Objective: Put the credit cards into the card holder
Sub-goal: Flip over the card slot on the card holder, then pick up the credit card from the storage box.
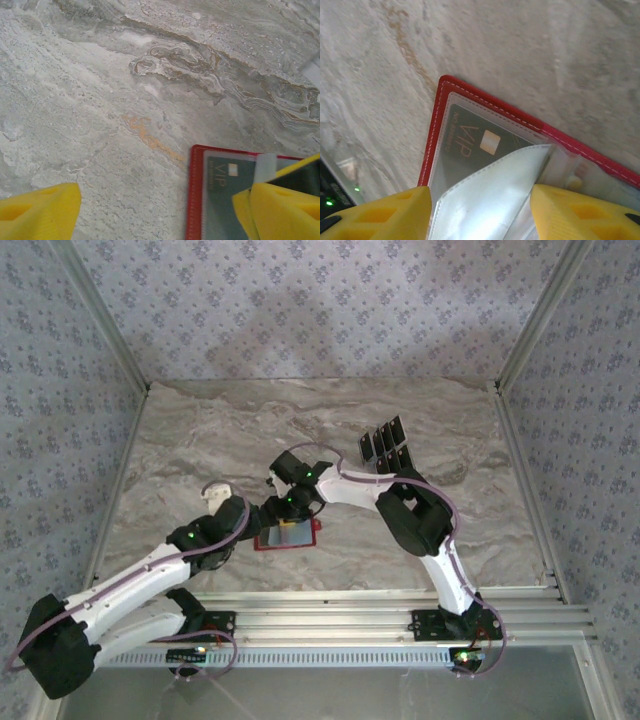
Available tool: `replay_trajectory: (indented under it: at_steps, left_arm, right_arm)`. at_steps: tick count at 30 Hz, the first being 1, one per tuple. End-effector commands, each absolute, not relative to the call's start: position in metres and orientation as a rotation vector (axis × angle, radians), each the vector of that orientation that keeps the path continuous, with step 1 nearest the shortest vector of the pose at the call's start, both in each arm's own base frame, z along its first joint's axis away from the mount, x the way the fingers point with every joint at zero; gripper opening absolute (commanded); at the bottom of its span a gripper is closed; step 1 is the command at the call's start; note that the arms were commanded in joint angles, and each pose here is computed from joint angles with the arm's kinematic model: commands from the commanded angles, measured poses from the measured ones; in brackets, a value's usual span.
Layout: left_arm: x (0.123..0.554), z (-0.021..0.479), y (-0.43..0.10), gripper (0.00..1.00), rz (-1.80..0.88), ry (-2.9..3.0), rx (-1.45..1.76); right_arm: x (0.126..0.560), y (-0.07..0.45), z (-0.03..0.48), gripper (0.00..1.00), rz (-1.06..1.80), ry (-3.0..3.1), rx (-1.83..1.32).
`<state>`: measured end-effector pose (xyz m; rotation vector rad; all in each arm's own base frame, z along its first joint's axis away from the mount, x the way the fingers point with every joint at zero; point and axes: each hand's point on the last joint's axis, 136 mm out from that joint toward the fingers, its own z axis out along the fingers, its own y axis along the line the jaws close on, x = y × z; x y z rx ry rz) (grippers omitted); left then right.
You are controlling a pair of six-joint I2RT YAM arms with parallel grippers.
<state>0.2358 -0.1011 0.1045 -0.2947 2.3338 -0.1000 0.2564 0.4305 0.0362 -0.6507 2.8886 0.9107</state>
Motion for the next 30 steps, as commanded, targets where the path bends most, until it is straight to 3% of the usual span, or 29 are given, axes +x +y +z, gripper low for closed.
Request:
replay_trajectory:
  at_steps: [1, 10, 20, 25, 30]
  left_arm:
    - [0.243, 0.117, -0.108, 0.88, -0.139, 2.306, -0.303]
    - [0.247, 0.115, -0.113, 0.87, -0.140, 2.318, -0.291]
    - [0.245, 0.112, -0.112, 0.88, -0.130, 2.329, -0.289]
    - [0.245, 0.109, -0.112, 0.88, -0.122, 2.335, -0.282]
    - [0.248, 0.106, -0.115, 0.90, -0.104, 2.349, -0.257]
  right_arm:
    - [0.250, 0.372, 0.005, 0.59, 0.566, 3.041, -0.702]
    - [0.257, 0.404, 0.047, 0.59, 0.840, 2.956, -0.673]
    - [0.282, 0.437, 0.143, 0.61, 1.224, 2.700, -0.588]
    - [0.315, 0.393, 0.172, 0.61, 1.105, 2.656, -0.461]
    - [0.363, 0.305, 0.165, 0.59, 0.677, 2.677, -0.308]
